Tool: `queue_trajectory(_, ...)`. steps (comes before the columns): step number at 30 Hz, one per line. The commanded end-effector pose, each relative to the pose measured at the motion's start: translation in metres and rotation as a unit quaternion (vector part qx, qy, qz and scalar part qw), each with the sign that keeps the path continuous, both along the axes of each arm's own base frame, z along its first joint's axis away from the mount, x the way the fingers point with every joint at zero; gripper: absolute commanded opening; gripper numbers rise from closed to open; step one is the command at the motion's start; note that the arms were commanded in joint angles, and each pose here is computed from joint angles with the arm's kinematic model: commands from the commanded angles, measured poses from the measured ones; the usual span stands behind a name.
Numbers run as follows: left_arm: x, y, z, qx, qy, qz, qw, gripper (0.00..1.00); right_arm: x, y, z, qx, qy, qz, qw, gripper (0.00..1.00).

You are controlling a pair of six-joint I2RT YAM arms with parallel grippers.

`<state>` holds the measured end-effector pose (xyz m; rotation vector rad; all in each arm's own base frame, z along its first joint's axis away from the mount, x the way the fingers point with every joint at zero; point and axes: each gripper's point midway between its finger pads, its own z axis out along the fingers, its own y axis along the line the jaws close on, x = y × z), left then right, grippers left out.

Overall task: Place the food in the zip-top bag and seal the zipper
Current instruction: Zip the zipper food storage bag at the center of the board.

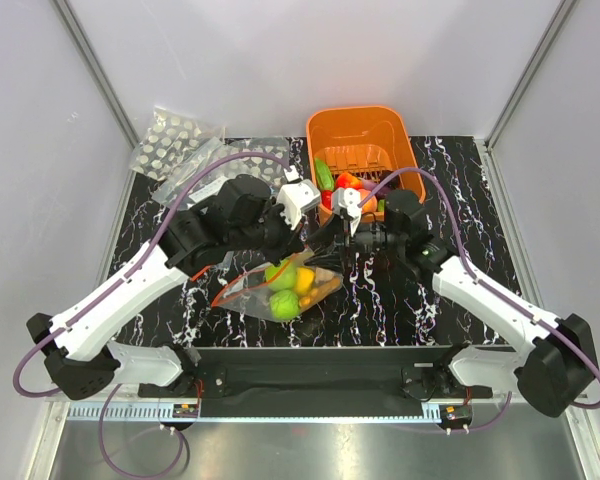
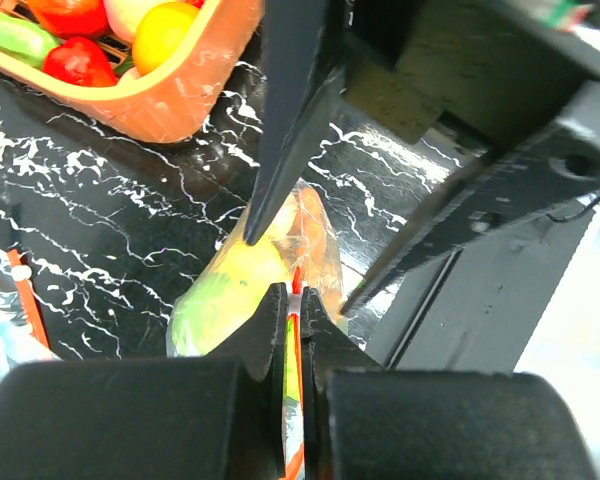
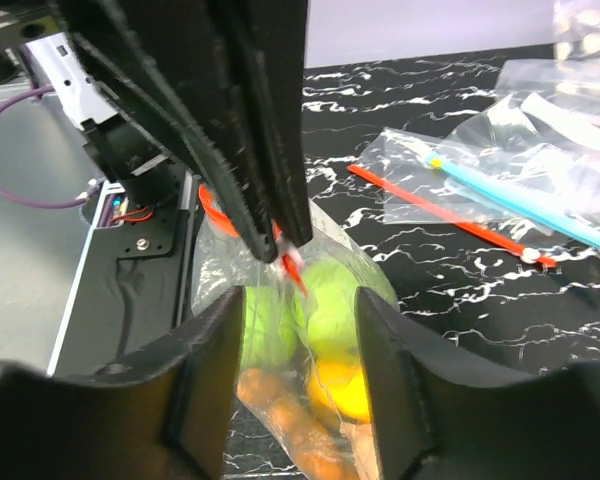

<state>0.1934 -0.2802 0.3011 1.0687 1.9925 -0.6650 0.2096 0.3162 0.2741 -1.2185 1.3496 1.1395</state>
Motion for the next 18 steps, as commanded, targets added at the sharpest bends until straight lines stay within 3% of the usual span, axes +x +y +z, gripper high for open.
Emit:
queue_trajectory(1,-0.0066,-0.0035,0.0153,-0.022,-0.020,-0.022,0.999,0.00,-0.0034,0.0042,0.0152,0.008,-0.015,0.033,0.999,0.53)
queue_trajectory(2,-0.0075,-0.0031,0.0166,-0.023,-0.022,-0.022,0.999,0.00,-0.0021,0.0048,0.0135,0.005,-0.011,0.034,0.999,0.45)
queue_trajectory(4,-0.0057,-0.0024,0.0167,-0.022,-0.024,-0.019,0.999,0.00,-0.0032,0.0066,0.0098,-0.001,-0.002,0.040,0.999,0.39)
queue_trajectory(7,-0.0067,-0.0023,0.0184,-0.024,-0.025,-0.021,0.999,0.00,-0.0030,0.0066,0.0087,-0.001,-0.001,0.042,0.999,0.19)
queue_trajectory(9,-0.0058,-0.0023,0.0168,-0.022,-0.025,-0.018,0.999,0.00,-0.0044,0.0057,0.0111,0.002,-0.006,0.043,0.999,0.00)
queue_trajectory(11,-0.0047,-0.0023,0.0157,-0.021,-0.026,-0.016,0.999,0.14,-0.0054,0.0048,0.0112,0.004,-0.005,0.042,0.999,0.00)
queue_trajectory(14,-0.0036,-0.0026,0.0109,-0.018,-0.027,-0.016,0.999,0.49,-0.0080,0.0056,0.0147,0.007,-0.001,0.049,0.999,0.00)
queue_trajectory(18,-0.0041,-0.0036,0.0110,-0.018,-0.026,-0.018,0.999,0.58,-0.0078,0.0068,0.0128,0.003,0.009,0.054,0.998,0.00)
